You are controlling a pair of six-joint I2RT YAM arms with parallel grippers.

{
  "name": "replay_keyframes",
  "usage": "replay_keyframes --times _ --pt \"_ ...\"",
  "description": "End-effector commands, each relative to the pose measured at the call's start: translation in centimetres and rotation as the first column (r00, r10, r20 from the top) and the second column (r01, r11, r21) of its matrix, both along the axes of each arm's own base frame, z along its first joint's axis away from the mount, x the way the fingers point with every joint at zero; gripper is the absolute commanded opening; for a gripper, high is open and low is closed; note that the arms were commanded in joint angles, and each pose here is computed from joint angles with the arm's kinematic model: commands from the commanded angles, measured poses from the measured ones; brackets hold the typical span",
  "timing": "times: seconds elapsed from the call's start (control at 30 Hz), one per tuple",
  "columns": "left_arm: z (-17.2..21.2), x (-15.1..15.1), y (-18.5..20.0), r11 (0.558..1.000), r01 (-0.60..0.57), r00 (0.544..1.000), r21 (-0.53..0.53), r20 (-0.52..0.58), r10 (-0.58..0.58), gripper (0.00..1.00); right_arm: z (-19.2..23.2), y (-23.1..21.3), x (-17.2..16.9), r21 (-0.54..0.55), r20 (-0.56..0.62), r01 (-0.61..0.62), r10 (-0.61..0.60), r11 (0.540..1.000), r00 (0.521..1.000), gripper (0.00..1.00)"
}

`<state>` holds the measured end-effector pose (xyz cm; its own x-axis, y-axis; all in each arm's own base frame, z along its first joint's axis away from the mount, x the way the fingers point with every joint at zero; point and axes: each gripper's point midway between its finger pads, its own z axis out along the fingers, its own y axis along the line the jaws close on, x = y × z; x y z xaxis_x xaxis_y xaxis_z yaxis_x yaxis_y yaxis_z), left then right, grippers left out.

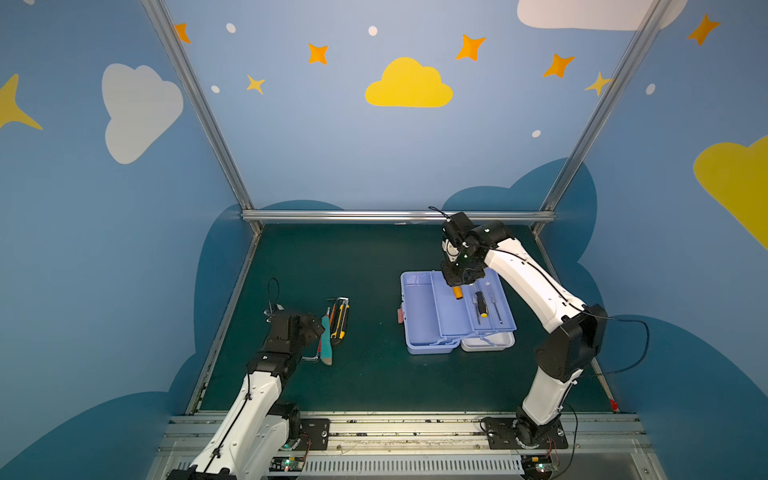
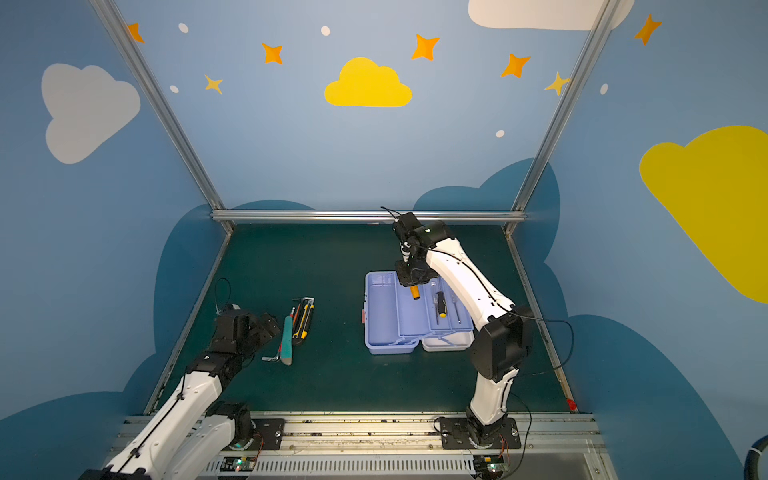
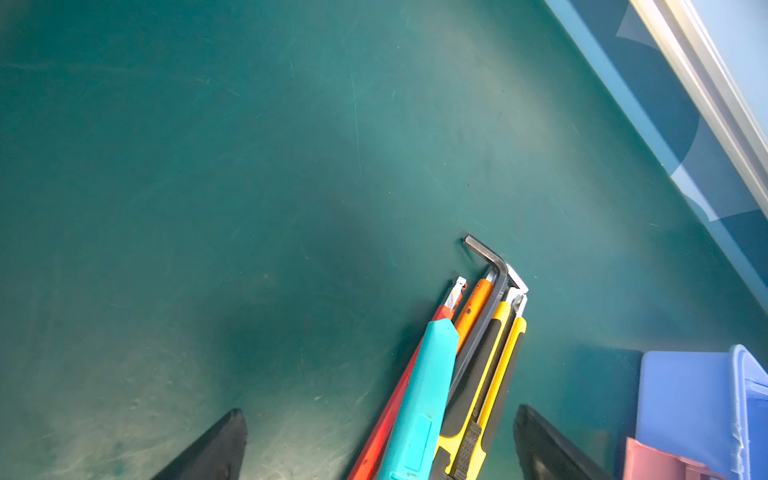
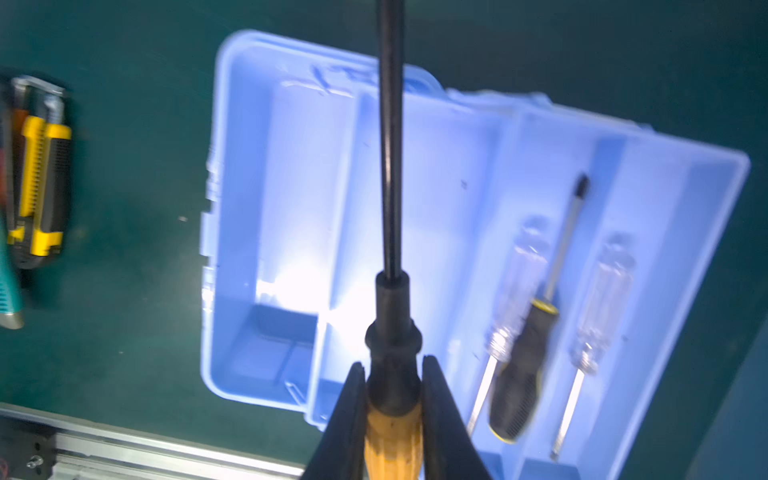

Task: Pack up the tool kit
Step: 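Carry the yellow-handled screwdriver over the tray and lower it in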

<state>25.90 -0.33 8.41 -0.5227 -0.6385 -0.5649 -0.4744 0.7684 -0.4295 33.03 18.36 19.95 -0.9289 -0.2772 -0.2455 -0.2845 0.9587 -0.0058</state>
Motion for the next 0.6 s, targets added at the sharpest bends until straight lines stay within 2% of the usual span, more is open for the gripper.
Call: replay_keyframes --times 0.0,0.3,0.57 --pt "1.0 0.7 0.0 1.0 0.002 1.0 -0.003 0.026 -0.002 1.0 0.3 -3.4 0.0 -0.04 0.015 0.044 -0.043 0.998 0.999 0.0" --pt "0.9 1.0 -0.5 1.0 0.022 1.0 -0.018 0.01 -0.022 1.0 -2.1 -11.1 0.4 -0.202 -0.005 0.172 -0.176 0.964 0.984 0.0" --pt "1.2 1.2 -0.5 1.0 0.023 1.0 -0.018 0.015 -0.023 1.0 -5.1 -10.0 0.1 -0.132 -0.084 0.166 -0.178 0.977 0.98 0.0"
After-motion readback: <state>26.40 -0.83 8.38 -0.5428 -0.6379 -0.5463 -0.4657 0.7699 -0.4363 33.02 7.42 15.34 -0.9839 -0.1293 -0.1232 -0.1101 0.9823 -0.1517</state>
